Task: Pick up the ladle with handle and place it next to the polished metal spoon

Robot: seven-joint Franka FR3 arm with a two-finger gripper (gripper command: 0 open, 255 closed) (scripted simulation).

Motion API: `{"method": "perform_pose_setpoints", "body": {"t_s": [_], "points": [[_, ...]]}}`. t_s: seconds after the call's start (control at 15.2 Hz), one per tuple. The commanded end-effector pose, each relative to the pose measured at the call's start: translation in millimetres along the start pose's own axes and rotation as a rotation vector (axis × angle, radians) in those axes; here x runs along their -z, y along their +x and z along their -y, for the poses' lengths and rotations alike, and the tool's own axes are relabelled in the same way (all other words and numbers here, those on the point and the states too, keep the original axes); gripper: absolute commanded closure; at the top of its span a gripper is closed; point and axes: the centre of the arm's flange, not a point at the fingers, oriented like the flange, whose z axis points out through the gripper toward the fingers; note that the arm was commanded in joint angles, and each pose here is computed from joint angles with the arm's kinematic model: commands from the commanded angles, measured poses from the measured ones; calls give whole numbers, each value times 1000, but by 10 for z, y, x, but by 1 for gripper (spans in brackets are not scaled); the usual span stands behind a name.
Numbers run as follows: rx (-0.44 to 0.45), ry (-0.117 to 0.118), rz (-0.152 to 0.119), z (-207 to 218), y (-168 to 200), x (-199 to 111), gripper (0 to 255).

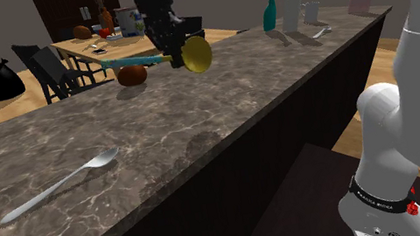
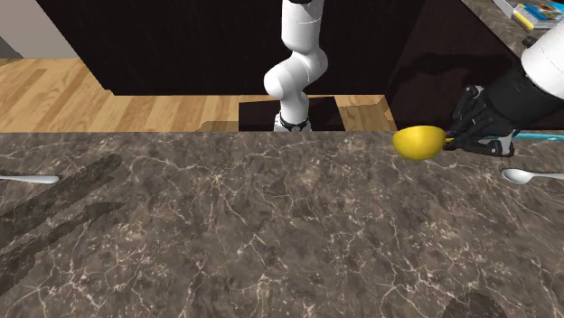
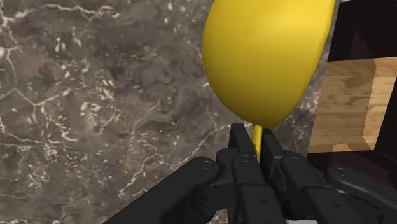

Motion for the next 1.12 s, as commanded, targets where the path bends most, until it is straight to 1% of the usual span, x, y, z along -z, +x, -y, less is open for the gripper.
{"method": "perform_pose_setpoints", "body": {"t_s": [0.0,0.53,1.06], "points": [[-1,0,-1,31,256,24,255],[-1,0,-1,43,1316,113,255],[-1,0,-1,-31,1351,-301,255]]}}
